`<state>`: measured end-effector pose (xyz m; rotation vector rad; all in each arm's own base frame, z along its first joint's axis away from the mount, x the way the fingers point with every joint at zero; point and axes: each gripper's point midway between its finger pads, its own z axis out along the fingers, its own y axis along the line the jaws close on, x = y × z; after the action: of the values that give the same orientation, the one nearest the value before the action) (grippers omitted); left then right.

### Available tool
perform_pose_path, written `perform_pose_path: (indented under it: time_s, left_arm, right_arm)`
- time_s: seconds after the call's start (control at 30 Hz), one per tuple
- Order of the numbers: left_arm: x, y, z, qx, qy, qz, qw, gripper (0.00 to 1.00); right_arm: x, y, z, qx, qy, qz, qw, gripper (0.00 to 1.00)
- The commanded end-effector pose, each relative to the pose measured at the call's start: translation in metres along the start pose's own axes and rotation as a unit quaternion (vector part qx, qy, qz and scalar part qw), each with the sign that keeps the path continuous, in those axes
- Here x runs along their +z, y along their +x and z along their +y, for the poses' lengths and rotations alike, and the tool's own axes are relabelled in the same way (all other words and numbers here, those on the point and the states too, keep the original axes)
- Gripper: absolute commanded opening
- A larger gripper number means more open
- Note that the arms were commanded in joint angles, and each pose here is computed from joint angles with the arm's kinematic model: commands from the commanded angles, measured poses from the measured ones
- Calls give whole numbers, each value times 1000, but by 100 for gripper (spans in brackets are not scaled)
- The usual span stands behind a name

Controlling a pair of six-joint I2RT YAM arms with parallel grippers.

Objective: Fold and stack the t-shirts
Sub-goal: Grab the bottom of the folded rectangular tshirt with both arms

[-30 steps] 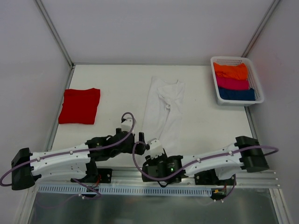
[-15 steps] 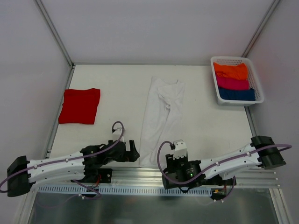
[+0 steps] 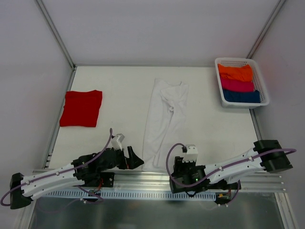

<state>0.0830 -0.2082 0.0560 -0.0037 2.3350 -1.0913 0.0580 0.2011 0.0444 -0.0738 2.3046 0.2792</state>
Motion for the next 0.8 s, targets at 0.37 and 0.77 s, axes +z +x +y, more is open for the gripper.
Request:
perform_pose_path:
  time_s: [0.37, 0.77]
  left_arm:
    - [21, 23, -20, -18, 50, 55, 997, 99]
    - [25, 24, -20, -23, 60, 49, 997, 99]
  right_arm:
    - [2, -4, -1, 60, 8, -15, 998, 54]
    - [9, 1, 7, 85, -2, -23, 996, 54]
